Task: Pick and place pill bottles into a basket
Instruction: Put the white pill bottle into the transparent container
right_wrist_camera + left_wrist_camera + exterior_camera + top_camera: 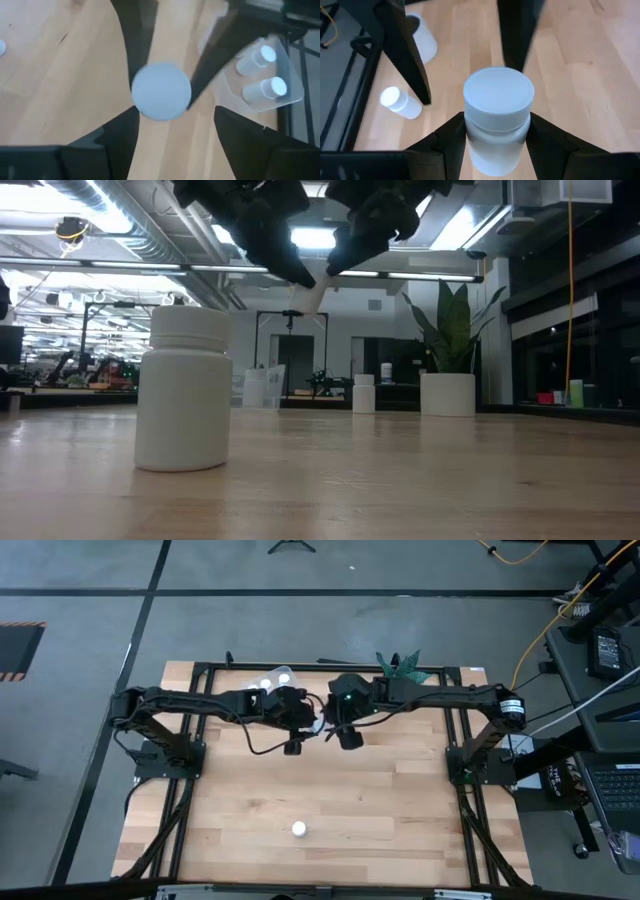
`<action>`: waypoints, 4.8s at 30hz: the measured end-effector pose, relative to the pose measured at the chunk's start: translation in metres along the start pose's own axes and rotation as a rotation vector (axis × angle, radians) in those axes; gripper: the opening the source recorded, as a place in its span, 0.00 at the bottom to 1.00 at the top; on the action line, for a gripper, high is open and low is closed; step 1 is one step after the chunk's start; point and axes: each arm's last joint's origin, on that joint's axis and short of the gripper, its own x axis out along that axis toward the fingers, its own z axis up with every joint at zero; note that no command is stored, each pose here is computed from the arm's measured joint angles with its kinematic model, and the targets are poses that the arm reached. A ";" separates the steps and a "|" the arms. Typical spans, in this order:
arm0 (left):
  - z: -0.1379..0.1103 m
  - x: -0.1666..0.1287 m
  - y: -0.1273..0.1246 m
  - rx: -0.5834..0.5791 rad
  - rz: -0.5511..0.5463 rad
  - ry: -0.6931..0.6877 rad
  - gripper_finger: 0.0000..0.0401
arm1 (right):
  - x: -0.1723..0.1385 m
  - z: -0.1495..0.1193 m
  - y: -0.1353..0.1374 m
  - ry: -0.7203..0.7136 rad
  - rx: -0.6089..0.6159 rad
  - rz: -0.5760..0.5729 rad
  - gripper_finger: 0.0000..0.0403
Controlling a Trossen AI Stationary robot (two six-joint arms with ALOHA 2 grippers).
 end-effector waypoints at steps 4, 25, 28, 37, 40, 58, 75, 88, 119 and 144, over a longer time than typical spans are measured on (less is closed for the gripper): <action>0.003 -0.014 0.002 0.000 -0.001 -0.029 0.43 | -0.010 0.001 -0.001 -0.010 -0.006 -0.023 0.57; -0.051 -0.047 0.046 -0.188 0.136 -0.102 0.43 | 0.013 -0.074 -0.007 0.080 0.184 0.052 0.01; -0.063 -0.049 0.050 -0.208 0.162 -0.114 0.43 | 0.011 -0.088 0.001 0.035 0.204 0.032 0.01; -0.090 -0.062 0.062 -0.270 0.164 -0.183 0.43 | 0.002 -0.128 0.033 -0.198 0.303 -0.047 0.00; -0.097 -0.064 0.061 -0.279 0.173 -0.173 0.43 | 0.008 -0.139 0.047 -0.267 0.332 -0.045 0.00; -0.101 -0.065 0.060 -0.269 0.149 -0.178 0.43 | 0.008 -0.160 0.079 -0.567 0.311 -0.075 0.01; -0.099 -0.066 0.065 -0.295 0.202 -0.203 0.43 | 0.008 -0.160 0.079 -0.565 0.307 -0.076 0.01; -0.138 -0.035 0.087 -0.388 0.308 -0.239 0.43 | 0.008 -0.160 0.078 -0.565 0.289 -0.082 0.01; -0.173 0.017 0.098 -0.447 0.370 -0.081 0.43 | 0.008 -0.159 0.078 -0.566 0.285 -0.083 0.01; -0.183 0.033 0.099 -0.437 0.387 -0.057 0.43 | 0.008 -0.160 0.078 -0.561 0.290 -0.100 0.01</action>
